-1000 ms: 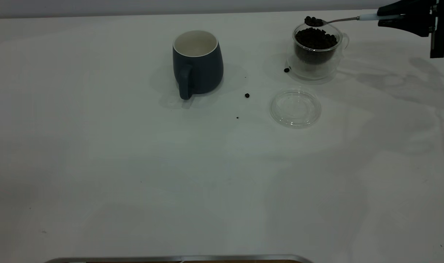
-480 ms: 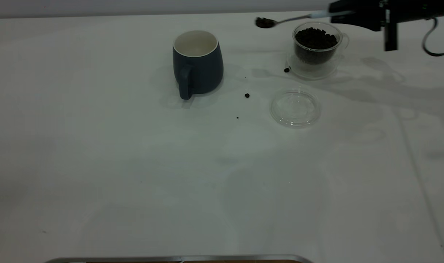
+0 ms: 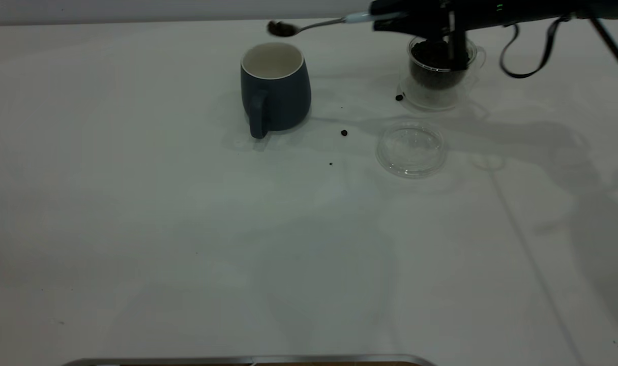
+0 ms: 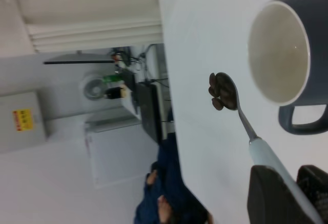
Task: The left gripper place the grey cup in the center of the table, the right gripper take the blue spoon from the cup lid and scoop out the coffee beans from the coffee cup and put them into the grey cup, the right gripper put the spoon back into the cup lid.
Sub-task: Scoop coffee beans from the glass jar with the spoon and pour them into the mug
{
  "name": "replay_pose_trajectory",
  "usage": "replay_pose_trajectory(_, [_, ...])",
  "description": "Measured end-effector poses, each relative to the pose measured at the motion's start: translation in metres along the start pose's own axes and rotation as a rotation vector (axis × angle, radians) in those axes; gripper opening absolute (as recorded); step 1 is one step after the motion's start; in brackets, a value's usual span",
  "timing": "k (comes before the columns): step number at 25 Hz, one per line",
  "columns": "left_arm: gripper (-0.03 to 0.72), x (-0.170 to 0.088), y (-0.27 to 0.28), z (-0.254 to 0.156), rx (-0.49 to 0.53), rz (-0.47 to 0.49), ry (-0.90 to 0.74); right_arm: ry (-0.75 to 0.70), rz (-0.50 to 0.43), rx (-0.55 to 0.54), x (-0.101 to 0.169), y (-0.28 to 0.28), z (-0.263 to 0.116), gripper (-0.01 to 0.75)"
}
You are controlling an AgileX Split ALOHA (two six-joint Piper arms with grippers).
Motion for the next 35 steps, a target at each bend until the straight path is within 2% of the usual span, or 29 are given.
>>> replay_pose_trajectory(4, [0.466, 0.0, 0.0, 0.0, 0.0, 0.0, 0.0, 0.003, -0.041, -0.041, -0.002, -0.016, -0.003, 0.115])
replay_pose_trajectory(9, [0.466, 0.0, 0.0, 0.0, 0.0, 0.0, 0.0, -0.003, -0.036, -0.098, -0.013, -0.025, 0.002, 0.115])
replay_pose_trajectory(15, [0.466, 0.0, 0.0, 0.0, 0.0, 0.0, -0.001, 0.073, -0.054, -0.137, -0.017, -0.025, 0.007, 0.115])
replay_pose_trajectory(26, [0.466, 0.0, 0.0, 0.0, 0.0, 0.0, -0.001, 0.307, -0.083, -0.087, -0.019, -0.026, 0.002, 0.115])
replay_pose_trajectory(35, [0.466, 0.0, 0.0, 0.0, 0.0, 0.0, -0.001, 0.439, -0.105, -0.067, -0.021, -0.026, 0.001, 0.115])
Point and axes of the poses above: a point on each arm's last joint axis where the gripper is mounted, y pointing back along that axis away from the gripper, x along the wrist's bending axis when the last joint is at zero, z = x × y, the point moved 2 cm from there along -y, pointing out along that axis toward the gripper, and after that the axes turned 14 degrees about -y, right-handed, at the moved point
